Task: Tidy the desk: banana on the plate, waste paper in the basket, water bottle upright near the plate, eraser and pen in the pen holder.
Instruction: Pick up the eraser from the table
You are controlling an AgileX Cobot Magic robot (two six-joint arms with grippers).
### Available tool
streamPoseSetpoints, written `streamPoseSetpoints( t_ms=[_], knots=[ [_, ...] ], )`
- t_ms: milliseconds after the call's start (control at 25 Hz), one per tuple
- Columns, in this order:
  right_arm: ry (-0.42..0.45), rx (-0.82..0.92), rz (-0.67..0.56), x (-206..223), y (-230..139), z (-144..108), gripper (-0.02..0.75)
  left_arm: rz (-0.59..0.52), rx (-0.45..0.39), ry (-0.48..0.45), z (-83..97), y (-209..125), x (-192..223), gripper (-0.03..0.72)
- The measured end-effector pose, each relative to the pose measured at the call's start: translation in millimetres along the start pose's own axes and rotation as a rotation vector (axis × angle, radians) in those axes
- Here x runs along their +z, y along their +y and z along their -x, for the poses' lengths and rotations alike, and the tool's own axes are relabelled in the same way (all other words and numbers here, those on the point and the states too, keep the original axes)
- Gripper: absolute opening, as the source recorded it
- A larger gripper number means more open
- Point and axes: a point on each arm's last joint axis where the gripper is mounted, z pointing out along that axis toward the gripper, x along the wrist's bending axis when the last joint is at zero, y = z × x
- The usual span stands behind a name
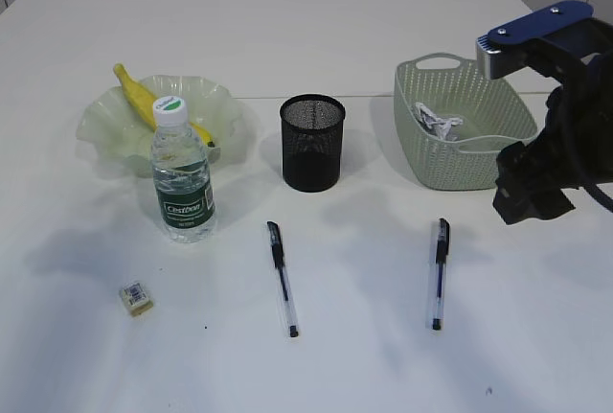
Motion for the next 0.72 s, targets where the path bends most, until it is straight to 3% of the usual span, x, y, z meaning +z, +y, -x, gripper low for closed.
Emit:
streamPoseSetpoints(
  t_ms=[160,280,520,720],
  knots=[
    [0.0,0.0,0.002,0.0,0.2,0.0,0.58,-0.233,0.042,-0.03,4.1,-11.3,-8.8,0.569],
    [0.0,0.0,0.006,0.0,0.5,0.0,0.58,-0.314,-0.013,-0.124,15.0,-8.5,-17.2,0.569],
    [0.0,0.0,0.006,0.0,0.5,0.0,0.58,-0.391,-0.154,-0.257,29.7,-9.0,-24.4,0.569],
    [0.0,0.0,0.006,0.0,0.5,0.0,0.58,-0.381,-0.12,-0.295,44.1,-11.1,-25.7,0.557]
  ],
)
